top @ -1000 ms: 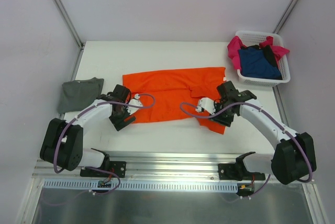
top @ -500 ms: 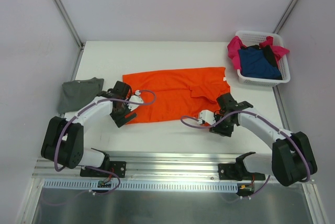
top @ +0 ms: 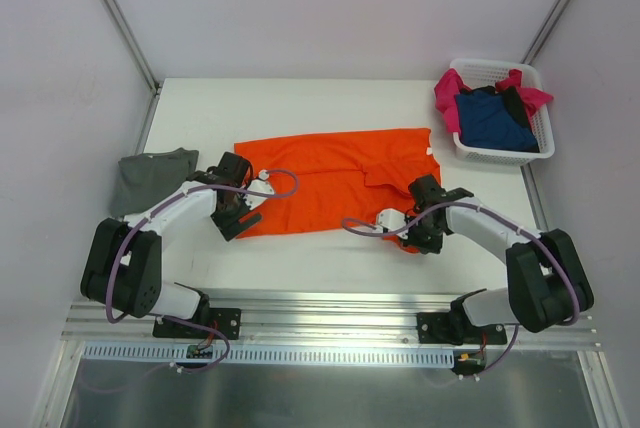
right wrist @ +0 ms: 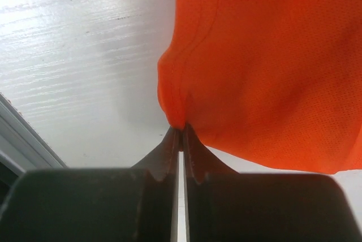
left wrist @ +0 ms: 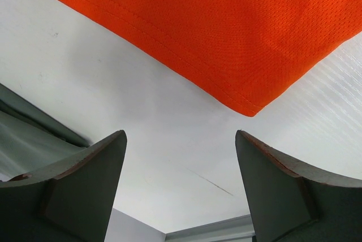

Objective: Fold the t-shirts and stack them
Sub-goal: Grap the side of the flattened tshirt closest away from the robot with both arms

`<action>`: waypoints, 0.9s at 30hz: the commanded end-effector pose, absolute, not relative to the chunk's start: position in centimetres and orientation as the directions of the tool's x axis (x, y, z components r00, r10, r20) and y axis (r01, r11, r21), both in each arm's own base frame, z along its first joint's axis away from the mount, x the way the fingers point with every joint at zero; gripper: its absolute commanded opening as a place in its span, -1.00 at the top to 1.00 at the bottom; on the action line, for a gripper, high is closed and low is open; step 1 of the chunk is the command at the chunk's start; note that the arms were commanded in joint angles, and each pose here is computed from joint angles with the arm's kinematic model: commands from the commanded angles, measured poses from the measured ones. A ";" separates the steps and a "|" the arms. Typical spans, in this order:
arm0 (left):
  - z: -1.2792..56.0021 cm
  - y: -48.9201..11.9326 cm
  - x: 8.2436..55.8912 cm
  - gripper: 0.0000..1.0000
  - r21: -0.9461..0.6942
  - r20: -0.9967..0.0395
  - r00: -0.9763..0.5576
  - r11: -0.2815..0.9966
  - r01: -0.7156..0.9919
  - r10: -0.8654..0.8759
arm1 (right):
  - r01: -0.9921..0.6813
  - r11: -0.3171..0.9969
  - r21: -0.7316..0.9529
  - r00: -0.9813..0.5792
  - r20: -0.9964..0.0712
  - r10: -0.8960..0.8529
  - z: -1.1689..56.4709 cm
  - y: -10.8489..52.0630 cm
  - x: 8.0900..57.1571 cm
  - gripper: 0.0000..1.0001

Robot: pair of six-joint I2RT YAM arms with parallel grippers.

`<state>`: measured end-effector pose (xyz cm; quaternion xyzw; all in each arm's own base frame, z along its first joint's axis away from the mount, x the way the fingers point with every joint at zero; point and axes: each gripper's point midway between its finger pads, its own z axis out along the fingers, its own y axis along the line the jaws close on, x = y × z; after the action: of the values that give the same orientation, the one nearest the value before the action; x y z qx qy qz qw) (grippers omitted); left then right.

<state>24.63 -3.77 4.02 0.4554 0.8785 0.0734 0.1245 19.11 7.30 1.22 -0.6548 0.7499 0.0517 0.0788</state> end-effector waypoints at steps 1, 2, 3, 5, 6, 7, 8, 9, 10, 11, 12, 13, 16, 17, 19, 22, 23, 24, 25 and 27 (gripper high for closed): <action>4.5 -3.8 24.6 -0.57 0.240 -0.143 -0.554 0.572 0.784 0.820 | -0.989 0.146 -0.004 -0.141 -0.208 -0.968 0.9 7.8 19.4 0.99; 4.5 -3.8 24.6 -0.57 0.239 -0.144 -0.553 0.571 0.785 0.821 | -0.987 0.160 -0.016 -0.153 -0.210 -0.966 1.4 7.8 19.6 0.99; 4.5 -3.9 24.6 -0.57 0.238 -0.145 -0.554 0.572 0.785 0.820 | -0.985 0.168 -0.041 -0.154 -0.224 -0.962 2.4 8.1 20.6 0.99; 4.4 -3.8 24.4 -0.57 0.239 -0.144 -0.549 0.567 0.788 0.823 | -0.977 0.203 -0.063 -0.182 -0.247 -0.952 4.4 8.3 21.2 0.99; 4.4 -3.7 24.4 -0.55 0.242 -0.144 -0.546 0.565 0.789 0.825 | -0.975 0.210 -0.072 -0.184 -0.264 -0.947 5.2 8.5 21.6 0.99; 4.2 -3.5 24.1 -0.54 0.241 -0.137 -0.544 0.560 0.792 0.828 | -0.972 0.215 -0.091 -0.182 -0.279 -0.943 6.7 8.8 22.1 0.99; 4.2 -3.4 24.2 -0.54 0.256 -0.142 -0.540 0.558 0.790 0.830 | -0.970 0.221 -0.100 -0.184 -0.288 -0.940 7.5 8.9 22.3 0.99; 4.1 -3.0 24.2 -0.53 0.274 -0.132 -0.538 0.552 0.787 0.832 | -0.969 0.222 -0.110 -0.179 -0.306 -0.935 8.3 9.1 22.4 0.99; 3.5 -2.8 24.1 -0.53 0.287 -0.127 -0.522 0.535 0.795 0.844 | -0.966 0.225 -0.124 -0.176 -0.319 -0.931 9.5 9.3 22.8 0.99; 3.4 -2.6 24.2 -0.55 0.301 -0.127 -0.515 0.528 0.794 0.848 | -0.965 0.228 -0.128 -0.176 -0.324 -0.929 9.9 9.4 22.8 0.99; 3.1 -2.5 24.1 -0.57 0.309 -0.125 -0.510 0.521 0.795 0.851 | -0.963 0.234 -0.133 -0.178 -0.333 -0.926 10.4 9.5 22.9 0.99; 2.5 -2.4 24.0 -0.59 0.315 -0.124 -0.494 0.506 0.803 0.860 | -0.963 0.236 -0.132 -0.181 -0.333 -0.925 10.6 9.5 22.9 0.99; 1.7 -2.3 23.4 -0.59 0.307 -0.124 -0.488 0.501 0.809 0.864 | -0.961 0.242 -0.133 -0.187 -0.331 -0.925 10.5 9.4 22.9 0.99; 1.5 -2.4 23.5 -0.51 0.308 -0.126 -0.487 0.501 0.809 0.864 | -0.961 0.242 -0.131 -0.189 -0.326 -0.926 10.4 9.3 22.7 0.99; 1.3 -2.4 23.5 -0.43 0.307 -0.129 -0.485 0.500 0.810 0.865 | -0.961 0.245 -0.130 -0.191 -0.326 -0.926 10.2 9.3 22.6 0.99; 1.8 -2.7 24.0 -0.39 0.321 -0.140 -0.474 0.493 0.809 0.869 | -0.960 0.248 -0.127 -0.197 -0.320 -0.927 10.0 9.2 22.5 0.99; 2.2 -2.5 24.4 -0.37 0.342 -0.134 -0.475 0.491 0.801 0.869 | -0.960 0.248 -0.129 -0.197 -0.320 -0.927 10.0 9.2 22.5 0.99; 2.9 -2.6 25.1 -0.35 0.363 -0.147 -0.476 0.495 0.789 0.867 | -0.961 0.247 -0.125 -0.197 -0.316 -0.928 9.9 9.1 22.4 0.99; 3.5 -2.6 25.5 -0.35 0.383 -0.157 -0.484 0.505 0.774 0.861 | -0.961 0.247 -0.126 -0.197 -0.317 -0.928 9.8 9.1 22.4 0.99; 4.7 -2.4 26.1 -0.36 0.413 -0.170 -0.487 0.511 0.754 0.857 | -0.961 0.245 -0.125 -0.196 -0.314 -0.929 9.7 9.0 22.4 0.99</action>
<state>24.40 -2.37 2.47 0.4816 0.8564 0.1165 0.1448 23.30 9.20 9.76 -0.6154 0.7680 0.0395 0.1730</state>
